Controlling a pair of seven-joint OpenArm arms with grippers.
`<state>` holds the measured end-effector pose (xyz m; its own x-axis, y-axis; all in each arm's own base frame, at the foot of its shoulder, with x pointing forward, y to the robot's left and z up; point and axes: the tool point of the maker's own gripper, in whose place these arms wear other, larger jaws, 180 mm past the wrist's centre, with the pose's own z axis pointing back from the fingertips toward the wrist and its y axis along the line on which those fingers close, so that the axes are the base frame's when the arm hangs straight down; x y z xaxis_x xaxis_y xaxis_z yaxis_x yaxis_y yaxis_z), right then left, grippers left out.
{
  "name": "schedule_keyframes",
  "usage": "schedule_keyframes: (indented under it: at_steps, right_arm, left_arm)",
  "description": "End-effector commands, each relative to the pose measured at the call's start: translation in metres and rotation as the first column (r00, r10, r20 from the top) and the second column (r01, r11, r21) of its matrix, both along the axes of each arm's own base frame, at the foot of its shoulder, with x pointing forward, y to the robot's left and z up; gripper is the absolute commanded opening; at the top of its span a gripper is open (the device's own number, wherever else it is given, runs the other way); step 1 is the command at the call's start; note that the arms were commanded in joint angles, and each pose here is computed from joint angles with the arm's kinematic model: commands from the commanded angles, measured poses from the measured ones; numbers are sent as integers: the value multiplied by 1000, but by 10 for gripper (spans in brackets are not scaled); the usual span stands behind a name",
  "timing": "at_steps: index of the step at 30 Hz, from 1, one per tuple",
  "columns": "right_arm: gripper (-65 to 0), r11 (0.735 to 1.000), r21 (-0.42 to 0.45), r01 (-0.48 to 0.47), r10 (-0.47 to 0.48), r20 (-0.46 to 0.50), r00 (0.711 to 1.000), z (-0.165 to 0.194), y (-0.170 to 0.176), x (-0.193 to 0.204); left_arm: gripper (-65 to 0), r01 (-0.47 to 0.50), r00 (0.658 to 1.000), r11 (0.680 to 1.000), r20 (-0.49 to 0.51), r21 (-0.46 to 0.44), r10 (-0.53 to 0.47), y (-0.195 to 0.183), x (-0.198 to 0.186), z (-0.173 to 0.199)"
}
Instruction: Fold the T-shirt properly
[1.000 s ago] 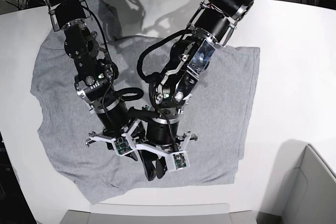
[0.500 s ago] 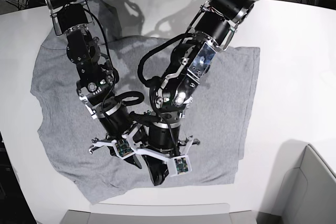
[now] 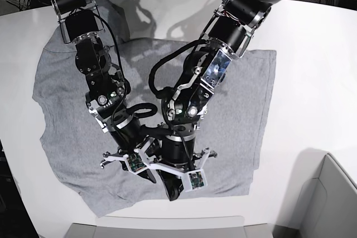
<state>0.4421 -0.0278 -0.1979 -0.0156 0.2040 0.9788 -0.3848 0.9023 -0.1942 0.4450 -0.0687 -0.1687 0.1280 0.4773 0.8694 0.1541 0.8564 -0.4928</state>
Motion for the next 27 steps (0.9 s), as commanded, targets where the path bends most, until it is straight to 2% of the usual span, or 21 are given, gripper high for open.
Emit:
schedule_keyframes:
  at_steps: [1, 8, 18, 27]
  right_arm:
    - [-516, 993, 67, 98, -103, 64, 993, 34, -22, 17]
    - [-516, 994, 77, 83, -89, 77, 993, 41, -18, 12]
    - [-516, 993, 101, 68, -76, 77, 994, 42, -9, 6]
    - [-516, 993, 98, 67, -75, 78, 994, 42, -9, 5]
  left_arm:
    - [-650, 138, 990, 987, -14, -80, -140, -36, -14, 9]
    - [-650, 132, 991, 988, -14, -79, -133, -33, -12, 9]
    - [-650, 32, 998, 993, -41, -116, -37, 3, 6, 4]
    - [-650, -20, 999, 990, -32, -139, 16, 23, 17, 12]
